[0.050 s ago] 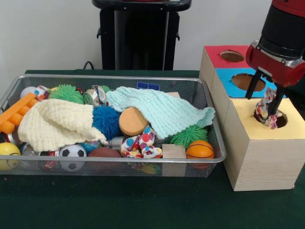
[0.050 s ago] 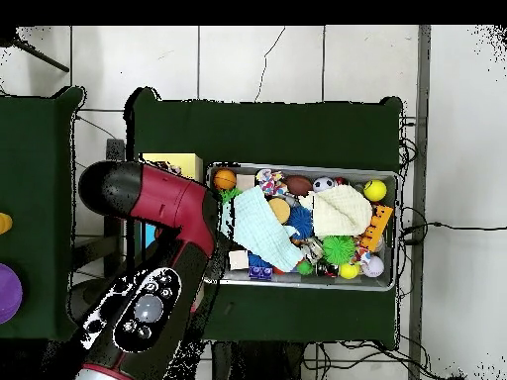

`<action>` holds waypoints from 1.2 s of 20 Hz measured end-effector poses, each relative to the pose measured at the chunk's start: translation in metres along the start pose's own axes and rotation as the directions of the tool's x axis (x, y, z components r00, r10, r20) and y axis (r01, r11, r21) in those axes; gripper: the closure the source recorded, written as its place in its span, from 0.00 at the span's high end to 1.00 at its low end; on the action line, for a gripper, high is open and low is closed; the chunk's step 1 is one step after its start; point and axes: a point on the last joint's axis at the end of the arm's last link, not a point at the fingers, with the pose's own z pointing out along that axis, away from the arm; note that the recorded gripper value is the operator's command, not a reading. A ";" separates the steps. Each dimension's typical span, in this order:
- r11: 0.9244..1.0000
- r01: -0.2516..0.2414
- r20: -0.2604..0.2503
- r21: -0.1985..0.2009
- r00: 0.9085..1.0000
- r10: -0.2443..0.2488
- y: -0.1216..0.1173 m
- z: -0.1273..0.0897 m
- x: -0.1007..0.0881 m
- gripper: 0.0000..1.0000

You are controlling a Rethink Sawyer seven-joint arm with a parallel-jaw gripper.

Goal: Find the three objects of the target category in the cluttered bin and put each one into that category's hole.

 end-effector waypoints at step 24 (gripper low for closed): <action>0.990 -0.059 -0.091 -0.130 0.995 0.048 0.033 -0.046 0.006 1.00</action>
